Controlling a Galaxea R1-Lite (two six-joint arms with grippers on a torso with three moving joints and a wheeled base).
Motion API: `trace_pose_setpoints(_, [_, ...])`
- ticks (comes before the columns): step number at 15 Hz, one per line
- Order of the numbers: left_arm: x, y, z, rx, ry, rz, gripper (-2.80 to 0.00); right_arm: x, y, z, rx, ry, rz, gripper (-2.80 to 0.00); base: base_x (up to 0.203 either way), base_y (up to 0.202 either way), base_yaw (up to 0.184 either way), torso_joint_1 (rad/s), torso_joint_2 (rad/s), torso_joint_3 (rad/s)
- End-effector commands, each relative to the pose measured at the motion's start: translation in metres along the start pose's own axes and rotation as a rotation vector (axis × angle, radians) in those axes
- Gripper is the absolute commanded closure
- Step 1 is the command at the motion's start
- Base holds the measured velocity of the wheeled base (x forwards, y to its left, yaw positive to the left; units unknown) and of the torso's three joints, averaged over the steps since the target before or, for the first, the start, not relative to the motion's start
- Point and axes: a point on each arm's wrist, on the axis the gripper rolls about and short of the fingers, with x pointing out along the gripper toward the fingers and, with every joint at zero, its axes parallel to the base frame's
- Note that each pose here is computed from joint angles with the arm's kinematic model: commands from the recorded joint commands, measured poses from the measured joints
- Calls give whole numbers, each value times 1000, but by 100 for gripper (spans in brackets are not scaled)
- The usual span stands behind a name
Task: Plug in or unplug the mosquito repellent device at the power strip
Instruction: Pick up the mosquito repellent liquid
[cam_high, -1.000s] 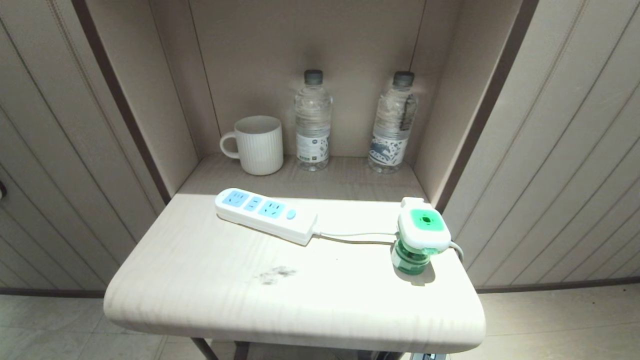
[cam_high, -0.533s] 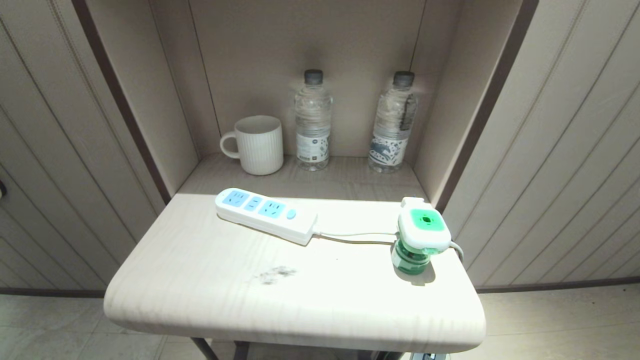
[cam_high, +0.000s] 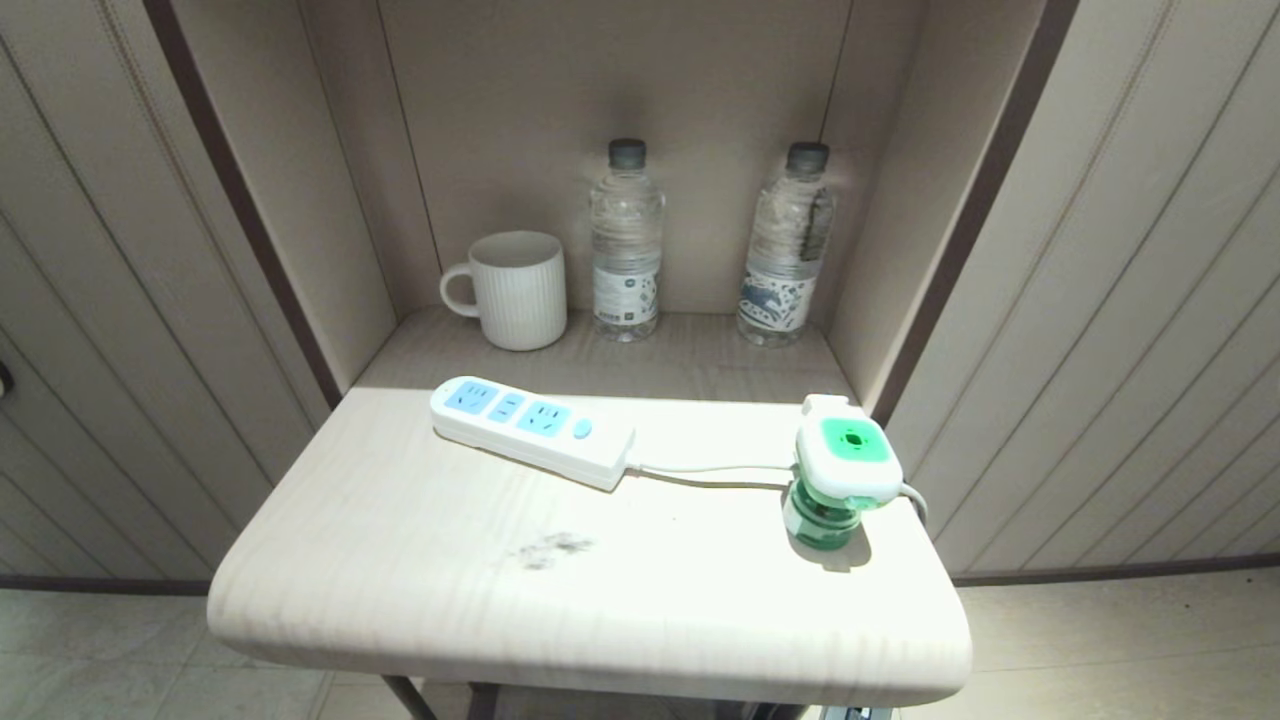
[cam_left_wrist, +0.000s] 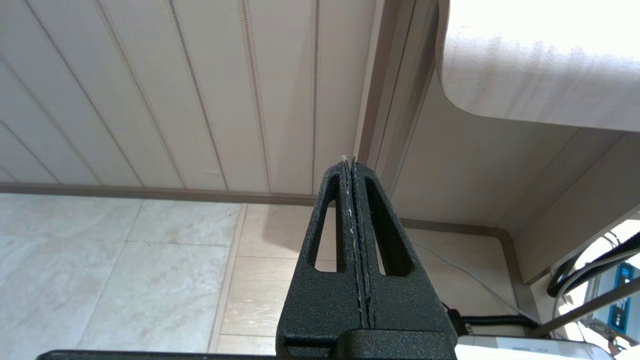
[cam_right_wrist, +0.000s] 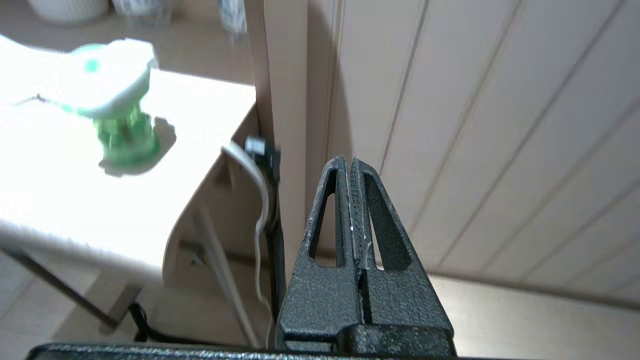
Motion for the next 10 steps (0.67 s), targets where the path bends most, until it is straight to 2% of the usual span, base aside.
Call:
trace_pose_setpoints(1, [0,0,0,-1,2,-1,0,47,-6,15,19,99,26,0,0,0,0,0,0,0])
trace_pose_setpoints(4, [0,0,0,-1,2,0,0,71,1,39,46,80,115,0,0,0,0,0,0,0])
trace_pose_setpoints(7, [0,0,0,-1,2,1,0,87,20,53,57,83,95,0,0,0,0,0,0,0])
trace_pose_setpoints(10, [0,0,0,-1,2,1,0,97,55,56,30,117,63,0,0,0,0,0,0,0])
